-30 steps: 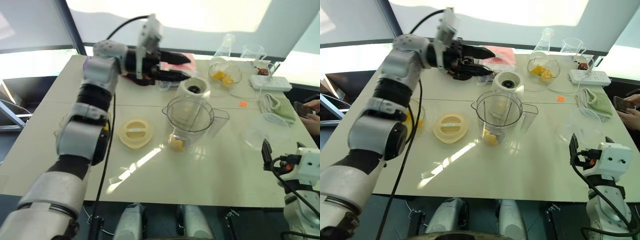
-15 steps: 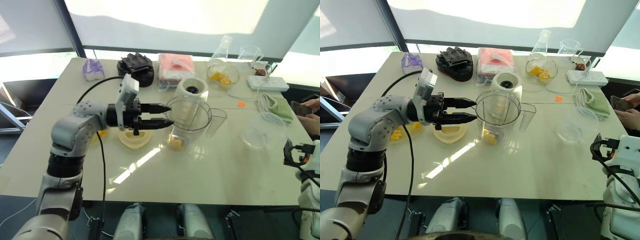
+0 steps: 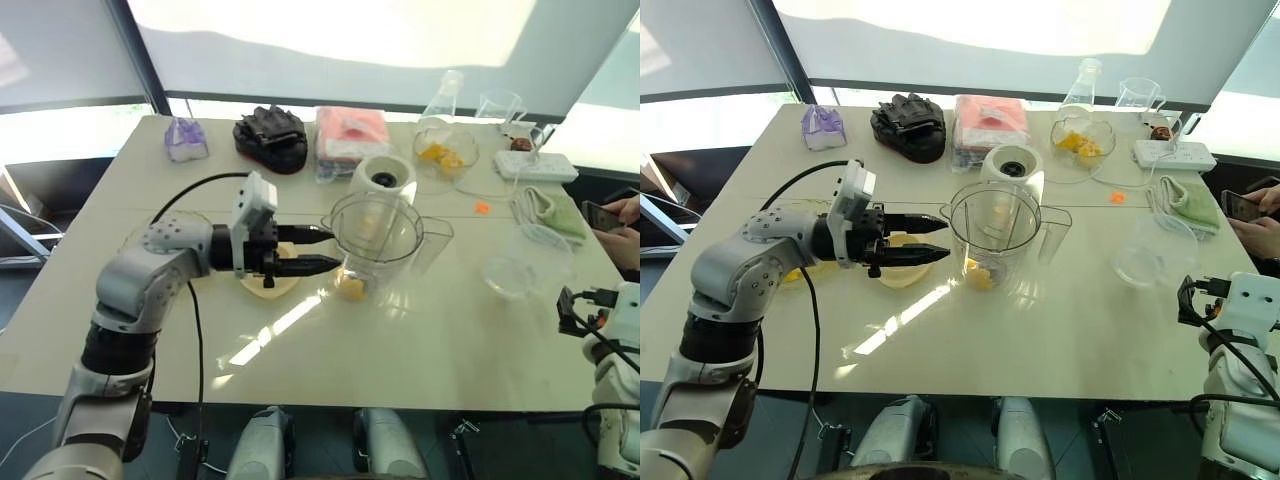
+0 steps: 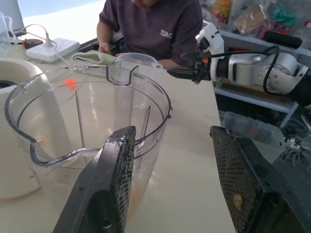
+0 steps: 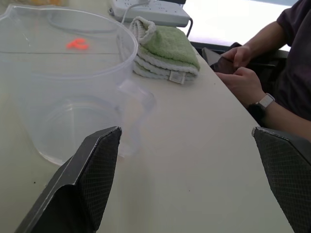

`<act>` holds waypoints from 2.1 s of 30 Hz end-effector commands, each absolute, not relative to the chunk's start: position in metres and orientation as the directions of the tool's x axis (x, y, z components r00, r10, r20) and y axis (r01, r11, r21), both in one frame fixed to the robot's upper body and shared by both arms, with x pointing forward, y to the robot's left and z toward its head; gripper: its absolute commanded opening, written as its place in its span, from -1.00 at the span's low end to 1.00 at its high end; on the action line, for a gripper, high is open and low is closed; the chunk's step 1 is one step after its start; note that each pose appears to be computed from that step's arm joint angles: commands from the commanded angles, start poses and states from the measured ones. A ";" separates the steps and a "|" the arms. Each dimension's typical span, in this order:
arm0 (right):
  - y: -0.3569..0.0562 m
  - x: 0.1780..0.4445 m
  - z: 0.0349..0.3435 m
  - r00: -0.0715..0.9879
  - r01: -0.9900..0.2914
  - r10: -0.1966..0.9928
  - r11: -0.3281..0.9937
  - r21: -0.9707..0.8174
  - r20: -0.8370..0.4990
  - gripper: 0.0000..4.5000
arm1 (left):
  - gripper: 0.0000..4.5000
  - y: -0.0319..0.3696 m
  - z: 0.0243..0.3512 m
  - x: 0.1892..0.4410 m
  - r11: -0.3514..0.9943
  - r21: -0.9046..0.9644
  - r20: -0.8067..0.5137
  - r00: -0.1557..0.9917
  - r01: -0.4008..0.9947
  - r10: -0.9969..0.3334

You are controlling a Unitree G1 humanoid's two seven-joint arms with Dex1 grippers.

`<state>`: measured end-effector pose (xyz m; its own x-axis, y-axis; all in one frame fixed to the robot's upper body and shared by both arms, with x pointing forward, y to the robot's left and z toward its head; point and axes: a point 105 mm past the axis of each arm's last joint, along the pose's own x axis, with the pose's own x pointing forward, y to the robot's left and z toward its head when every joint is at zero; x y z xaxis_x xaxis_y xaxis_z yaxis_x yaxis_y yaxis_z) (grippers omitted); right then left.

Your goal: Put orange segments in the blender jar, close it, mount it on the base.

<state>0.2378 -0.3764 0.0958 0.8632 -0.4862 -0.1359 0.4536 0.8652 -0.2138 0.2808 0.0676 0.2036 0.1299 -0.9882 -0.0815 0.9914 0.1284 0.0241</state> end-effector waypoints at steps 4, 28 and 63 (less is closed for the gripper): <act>-0.386 0.254 0.094 0.872 0.446 -0.477 0.868 -0.216 -0.113 1.00 | 0.12 0.064 0.216 0.279 0.116 0.087 -0.064 0.122 0.989 -0.991; -0.393 0.298 0.084 0.853 0.491 -0.518 0.837 -0.241 -0.062 1.00 | 0.12 0.065 0.213 0.277 0.153 0.088 -0.079 0.160 0.984 -0.984; -0.405 0.341 0.066 0.856 0.483 -0.510 0.847 -0.225 -0.083 -0.31 | 0.09 0.068 0.212 0.275 0.171 0.103 -0.104 0.182 0.980 -0.978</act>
